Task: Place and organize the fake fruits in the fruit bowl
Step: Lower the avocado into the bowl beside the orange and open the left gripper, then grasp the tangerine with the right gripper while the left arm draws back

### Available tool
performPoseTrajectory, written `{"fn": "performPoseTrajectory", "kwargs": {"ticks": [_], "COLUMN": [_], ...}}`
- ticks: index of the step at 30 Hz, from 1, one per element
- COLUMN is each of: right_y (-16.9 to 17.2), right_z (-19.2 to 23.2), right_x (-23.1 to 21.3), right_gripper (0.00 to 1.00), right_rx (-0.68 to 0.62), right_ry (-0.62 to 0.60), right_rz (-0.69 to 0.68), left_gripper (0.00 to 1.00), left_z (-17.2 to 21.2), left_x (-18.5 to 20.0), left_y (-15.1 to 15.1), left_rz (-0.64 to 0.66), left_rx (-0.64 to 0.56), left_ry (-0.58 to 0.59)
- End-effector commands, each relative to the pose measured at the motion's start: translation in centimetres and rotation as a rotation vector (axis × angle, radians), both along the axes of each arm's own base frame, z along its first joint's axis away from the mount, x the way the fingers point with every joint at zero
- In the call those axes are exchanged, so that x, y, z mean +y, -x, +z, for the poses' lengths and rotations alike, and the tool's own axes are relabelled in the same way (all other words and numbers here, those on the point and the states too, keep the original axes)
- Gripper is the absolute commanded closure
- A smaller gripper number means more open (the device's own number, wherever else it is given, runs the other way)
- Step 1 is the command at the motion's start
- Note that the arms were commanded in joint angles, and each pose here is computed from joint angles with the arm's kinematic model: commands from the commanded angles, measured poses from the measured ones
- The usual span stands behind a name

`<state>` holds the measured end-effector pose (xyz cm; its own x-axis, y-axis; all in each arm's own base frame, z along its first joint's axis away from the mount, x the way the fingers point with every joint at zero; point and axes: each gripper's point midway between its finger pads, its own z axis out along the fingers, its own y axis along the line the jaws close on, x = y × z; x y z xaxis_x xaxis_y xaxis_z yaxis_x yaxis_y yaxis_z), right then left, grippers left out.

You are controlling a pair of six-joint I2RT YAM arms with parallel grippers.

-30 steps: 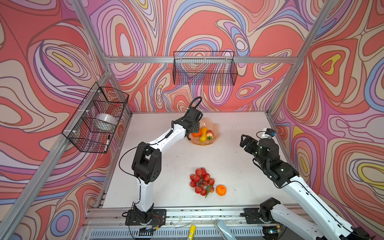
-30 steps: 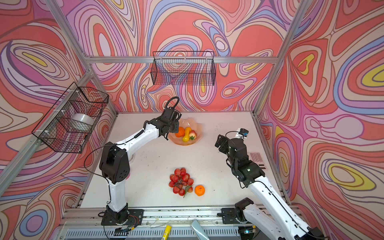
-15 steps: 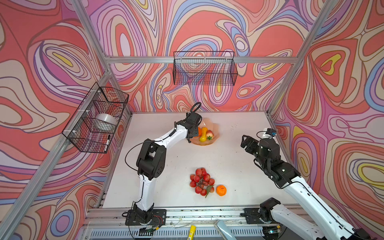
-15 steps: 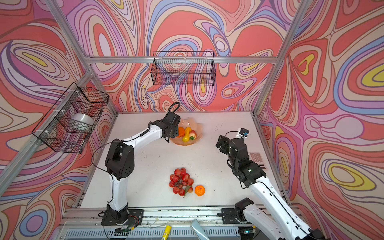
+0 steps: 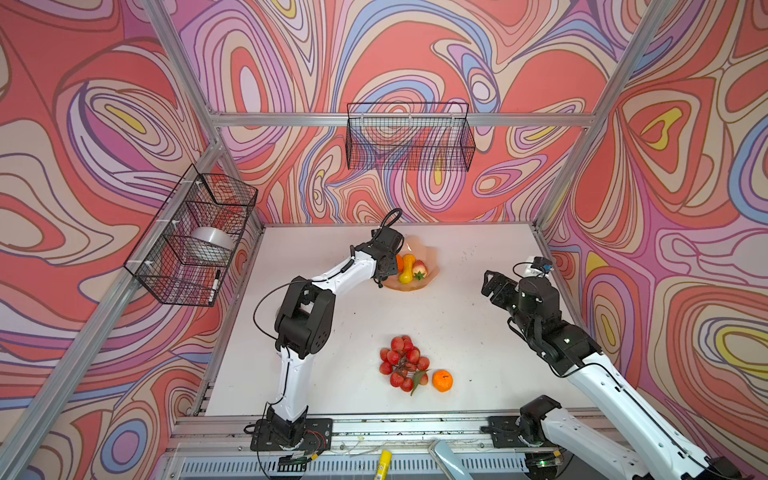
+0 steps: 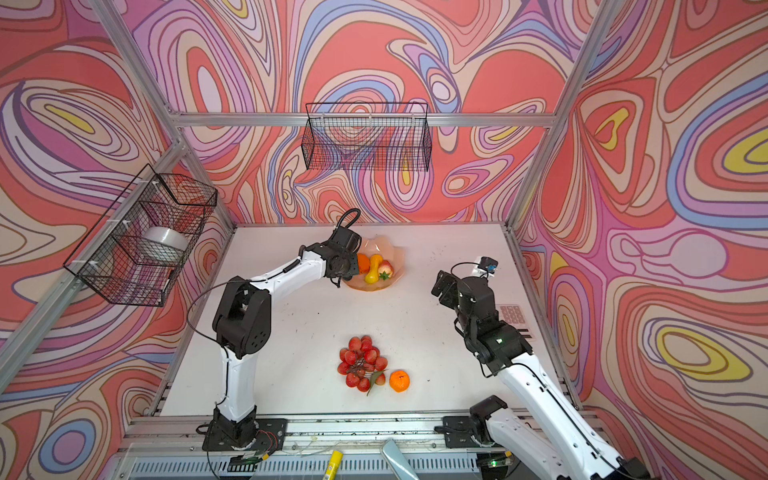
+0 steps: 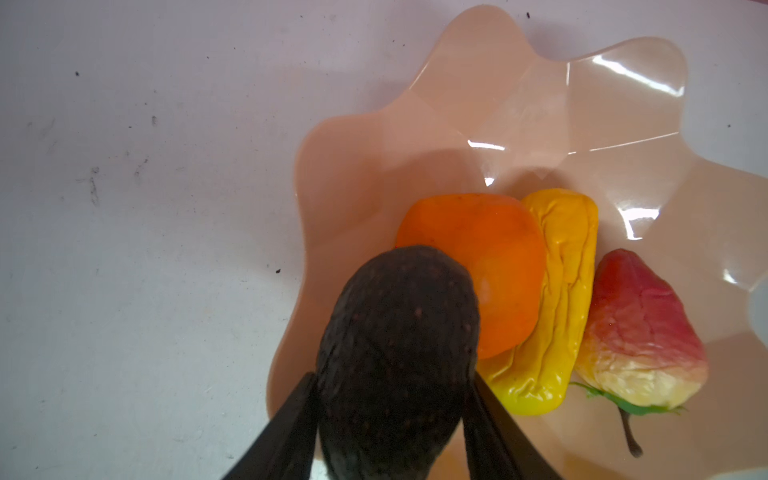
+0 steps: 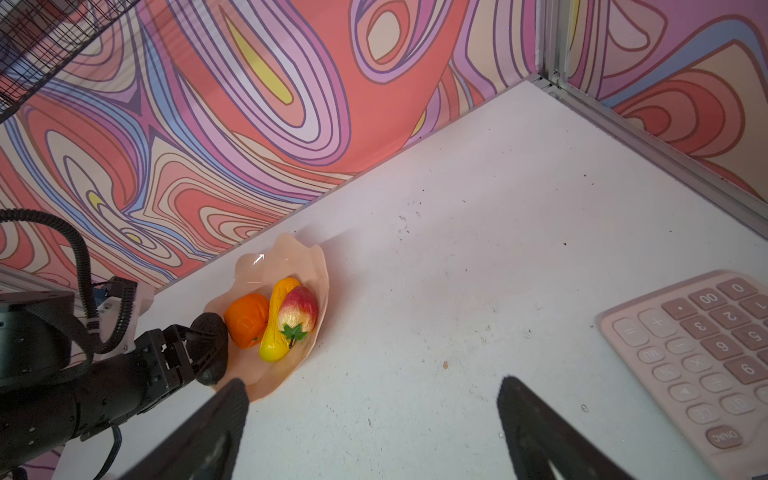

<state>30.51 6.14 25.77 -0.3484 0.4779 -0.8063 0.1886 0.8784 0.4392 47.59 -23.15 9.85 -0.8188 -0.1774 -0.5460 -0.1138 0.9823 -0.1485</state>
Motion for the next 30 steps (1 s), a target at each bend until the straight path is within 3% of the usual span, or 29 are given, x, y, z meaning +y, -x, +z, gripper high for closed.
{"fn": "performPoseTrajectory", "kwargs": {"ticks": [1, 6, 12, 17, 23, 26, 30], "right_y": [0.3, 0.3, 1.6, 6.6, 13.1, 15.1, 16.9], "right_z": [1.1, 0.0, -5.2, -9.8, -13.2, -13.9, -15.4], "right_x": [-0.4, 0.3, 4.1, 7.7, 10.8, 11.9, 13.7], "right_gripper": [0.02, 0.05, 0.13, 0.14, 0.14, 0.15, 0.15], "right_rx": [-0.009, 0.075, 0.358, 0.512, 0.687, 0.721, 0.758], "right_ry": [0.011, 0.045, 0.057, 0.038, 0.011, 0.009, 0.031], "right_rz": [-0.008, 0.035, 0.254, 0.382, 0.517, 0.546, 0.588], "left_gripper": [0.37, 0.26, 0.23, 0.18, 0.08, 0.04, 0.02], "left_z": [-0.3, 2.0, 8.8, 15.8, 20.0, 21.0, 21.1], "left_x": [-0.1, 0.4, 1.3, 4.1, 6.2, 7.3, 9.1], "left_y": [-0.1, -0.2, 0.5, 3.2, 8.8, 11.2, 12.7], "left_rz": [0.021, 0.034, 0.023, 0.011, -0.089, -0.104, -0.069], "left_rx": [0.006, -0.05, -0.238, -0.499, -0.711, -0.785, -0.789], "left_ry": [0.039, 0.051, 0.115, 0.139, 0.2, 0.232, 0.208]}}
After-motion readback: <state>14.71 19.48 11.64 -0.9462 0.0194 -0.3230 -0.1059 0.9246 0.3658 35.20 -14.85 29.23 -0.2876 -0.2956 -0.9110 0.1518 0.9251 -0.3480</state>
